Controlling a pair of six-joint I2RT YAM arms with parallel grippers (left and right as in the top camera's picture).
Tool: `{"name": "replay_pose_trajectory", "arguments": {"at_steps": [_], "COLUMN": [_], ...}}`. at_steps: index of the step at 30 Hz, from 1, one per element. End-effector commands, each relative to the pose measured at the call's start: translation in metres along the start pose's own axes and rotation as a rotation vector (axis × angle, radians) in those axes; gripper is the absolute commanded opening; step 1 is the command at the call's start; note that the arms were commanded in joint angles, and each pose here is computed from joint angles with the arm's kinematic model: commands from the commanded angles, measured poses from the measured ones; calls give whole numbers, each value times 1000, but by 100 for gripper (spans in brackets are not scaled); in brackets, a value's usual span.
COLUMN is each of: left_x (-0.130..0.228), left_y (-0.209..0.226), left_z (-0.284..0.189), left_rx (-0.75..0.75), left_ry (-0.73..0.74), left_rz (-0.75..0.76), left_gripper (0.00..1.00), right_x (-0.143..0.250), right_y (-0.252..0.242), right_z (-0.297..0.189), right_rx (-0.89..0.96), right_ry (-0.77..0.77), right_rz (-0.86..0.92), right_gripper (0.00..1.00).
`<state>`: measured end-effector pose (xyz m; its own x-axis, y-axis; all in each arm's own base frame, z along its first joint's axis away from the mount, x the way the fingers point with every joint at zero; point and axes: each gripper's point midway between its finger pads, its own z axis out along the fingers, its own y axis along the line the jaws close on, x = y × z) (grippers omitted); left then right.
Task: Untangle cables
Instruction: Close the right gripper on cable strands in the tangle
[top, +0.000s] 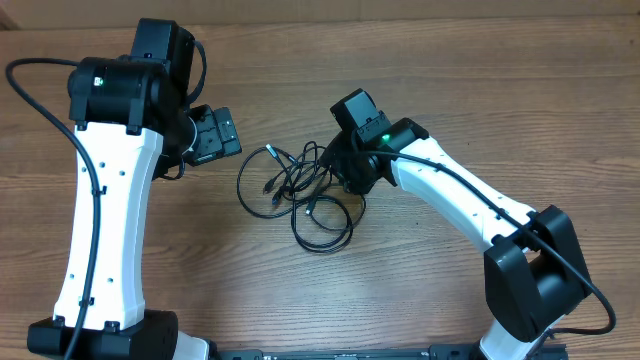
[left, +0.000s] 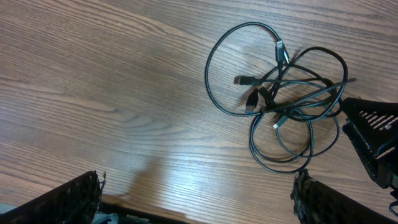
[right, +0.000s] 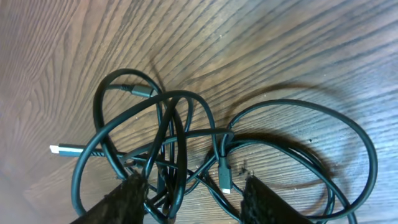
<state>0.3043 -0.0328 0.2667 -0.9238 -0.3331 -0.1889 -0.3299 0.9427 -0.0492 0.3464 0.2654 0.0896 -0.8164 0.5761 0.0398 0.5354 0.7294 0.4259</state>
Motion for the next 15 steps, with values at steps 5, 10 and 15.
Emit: {"name": "replay_pose_trajectory", "arguments": {"at_steps": [5, 10, 15], "left_x": [0, 1, 1], "left_y": [0, 0, 0], "left_z": [3, 3, 3], "left_rx": [-17, -18, -17], "left_ry": [6, 7, 7], "left_rz": [4, 4, 4], "left_gripper": [100, 100, 100], "right_x": [3, 9, 9], "right_y": [-3, -2, -2], "right_z": [4, 5, 5], "right_rx": [15, 17, 24], "right_ry": [-2, 1, -14], "right_rz": [37, 24, 33], "right_gripper": [42, 43, 43]}}
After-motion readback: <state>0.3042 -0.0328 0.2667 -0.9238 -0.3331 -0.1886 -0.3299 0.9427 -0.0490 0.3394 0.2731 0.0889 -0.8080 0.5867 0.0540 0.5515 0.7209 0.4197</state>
